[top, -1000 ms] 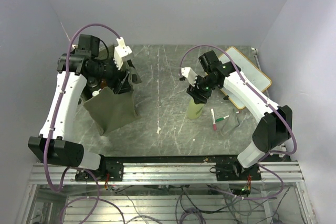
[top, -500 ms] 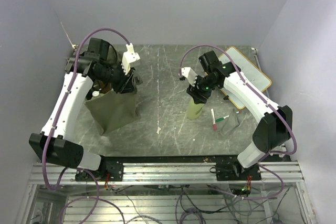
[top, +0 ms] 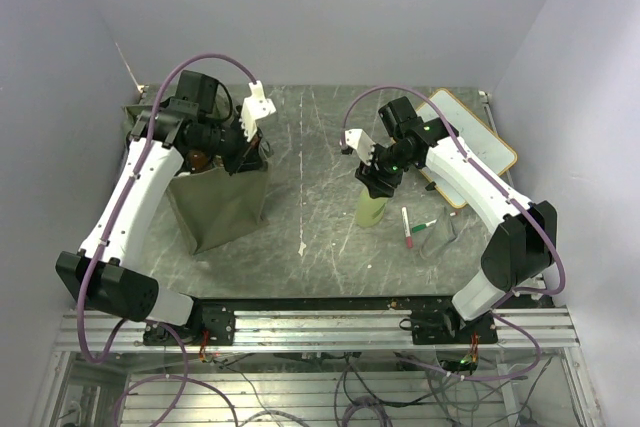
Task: Place the personal care products into the canvas bag
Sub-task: Move the care product at the center of the board.
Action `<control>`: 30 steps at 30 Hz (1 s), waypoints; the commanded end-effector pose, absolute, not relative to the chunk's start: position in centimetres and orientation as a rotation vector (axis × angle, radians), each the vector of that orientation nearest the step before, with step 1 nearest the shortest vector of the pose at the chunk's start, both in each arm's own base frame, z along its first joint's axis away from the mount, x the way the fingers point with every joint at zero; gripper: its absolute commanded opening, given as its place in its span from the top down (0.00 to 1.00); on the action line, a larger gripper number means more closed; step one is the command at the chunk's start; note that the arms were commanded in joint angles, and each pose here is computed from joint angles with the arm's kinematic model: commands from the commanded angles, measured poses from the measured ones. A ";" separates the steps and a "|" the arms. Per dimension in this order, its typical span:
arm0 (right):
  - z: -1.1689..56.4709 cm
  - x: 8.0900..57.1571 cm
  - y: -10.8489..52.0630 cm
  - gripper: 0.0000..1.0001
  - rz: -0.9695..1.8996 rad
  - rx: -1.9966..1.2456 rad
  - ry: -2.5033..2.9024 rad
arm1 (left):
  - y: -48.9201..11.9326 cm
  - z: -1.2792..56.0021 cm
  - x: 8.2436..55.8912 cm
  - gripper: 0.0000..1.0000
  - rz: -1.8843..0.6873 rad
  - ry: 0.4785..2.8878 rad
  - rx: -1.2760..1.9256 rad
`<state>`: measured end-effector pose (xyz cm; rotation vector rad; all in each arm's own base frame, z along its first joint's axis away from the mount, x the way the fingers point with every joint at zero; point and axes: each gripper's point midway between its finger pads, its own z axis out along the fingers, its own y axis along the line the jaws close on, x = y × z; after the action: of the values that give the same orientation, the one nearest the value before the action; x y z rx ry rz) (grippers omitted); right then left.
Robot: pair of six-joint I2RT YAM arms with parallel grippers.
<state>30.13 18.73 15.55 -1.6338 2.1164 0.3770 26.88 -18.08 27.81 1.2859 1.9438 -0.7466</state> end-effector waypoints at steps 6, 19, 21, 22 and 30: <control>15.9 30.3 19.0 0.73 0.383 -1.650 2.085 | -22.1 31.4 25.5 0.93 -0.880 1.738 1.327; 16.5 30.6 19.5 0.77 0.393 -1.640 2.055 | -22.3 31.6 24.6 0.93 -0.895 1.712 1.352; 16.7 30.6 19.6 0.80 0.398 -1.633 2.045 | -21.9 31.0 24.5 0.91 -0.863 1.726 1.366; 16.8 30.6 19.7 0.83 0.400 -1.631 2.037 | -21.6 30.8 24.5 0.88 -0.849 1.732 1.372; 18.6 31.1 21.1 1.00 0.409 -1.569 1.965 | -20.2 31.0 24.6 0.49 -0.733 1.733 1.406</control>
<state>30.24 19.17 15.65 -1.6312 2.0942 0.3943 25.68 -19.53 28.51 1.3596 1.8627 -0.7345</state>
